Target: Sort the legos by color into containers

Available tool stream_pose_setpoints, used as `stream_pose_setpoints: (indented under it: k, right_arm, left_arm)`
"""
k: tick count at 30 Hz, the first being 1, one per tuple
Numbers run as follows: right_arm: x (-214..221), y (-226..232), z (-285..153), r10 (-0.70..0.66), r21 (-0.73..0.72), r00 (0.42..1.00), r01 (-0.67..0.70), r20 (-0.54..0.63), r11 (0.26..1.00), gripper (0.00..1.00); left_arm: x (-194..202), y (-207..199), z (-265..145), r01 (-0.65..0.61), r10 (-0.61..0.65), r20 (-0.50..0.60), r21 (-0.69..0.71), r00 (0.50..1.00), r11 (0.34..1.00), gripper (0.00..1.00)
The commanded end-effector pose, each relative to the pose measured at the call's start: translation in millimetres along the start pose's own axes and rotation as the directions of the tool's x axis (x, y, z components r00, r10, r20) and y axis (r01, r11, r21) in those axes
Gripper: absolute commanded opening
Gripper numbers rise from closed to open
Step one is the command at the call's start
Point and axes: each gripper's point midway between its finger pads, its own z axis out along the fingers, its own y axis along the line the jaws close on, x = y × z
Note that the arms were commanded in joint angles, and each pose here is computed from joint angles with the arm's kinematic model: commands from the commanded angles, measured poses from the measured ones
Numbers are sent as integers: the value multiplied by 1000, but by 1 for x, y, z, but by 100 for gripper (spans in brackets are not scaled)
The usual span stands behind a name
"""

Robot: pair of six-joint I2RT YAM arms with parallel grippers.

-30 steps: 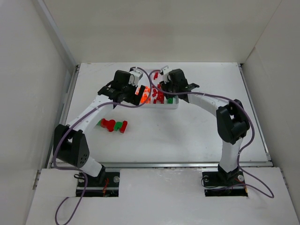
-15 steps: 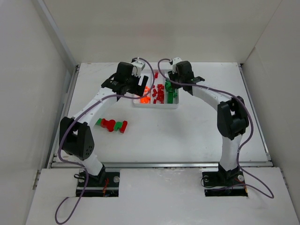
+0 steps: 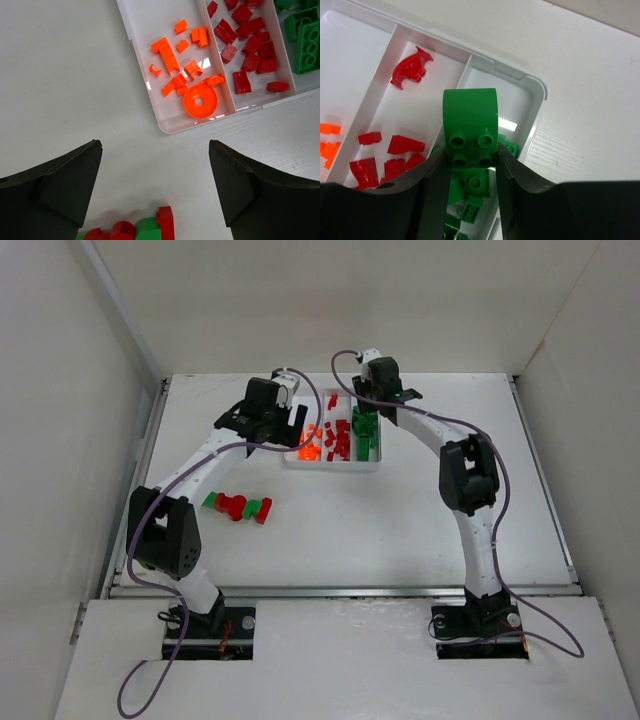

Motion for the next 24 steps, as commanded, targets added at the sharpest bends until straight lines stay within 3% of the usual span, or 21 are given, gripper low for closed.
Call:
stream_pose_setpoints:
  k: [1,3,8,12,17,21,24]
  right_arm:
    - [-39,-9,-4,24,25,996,-26,88,999,21]
    - [-37,-8,-4,23,25,997,-25,79,999,26]
    - [-33,-8,-3,22,25,997,-24,70,999,55]
    - [-35,-10,-9,22,34,997,-25,70,999,67]
    - [-36,-13,-14,22,43,997,-25,70,999,70]
    - [-61,-15,-39,26,44,992,-32,120,999,71]
    - [-67,1,-62,-18,57,991,11,133,998,73]
  left_arm:
    - [-9,2,-3,19,-19,42,-14,999,1000,86]
    - [-9,2,-3,19,-19,42,-14,999,1000,86]
    - [-7,2,-2,19,-19,42,-14,999,1000,86]
    - [-7,2,-2,19,-19,42,-14,999,1000,86]
    - [-6,2,-4,19,-19,42,-14,999,1000,86]
    - [-8,6,-7,21,-19,51,-32,998,999,86]
    - [-11,13,-10,3,0,61,-52,998,999,77]
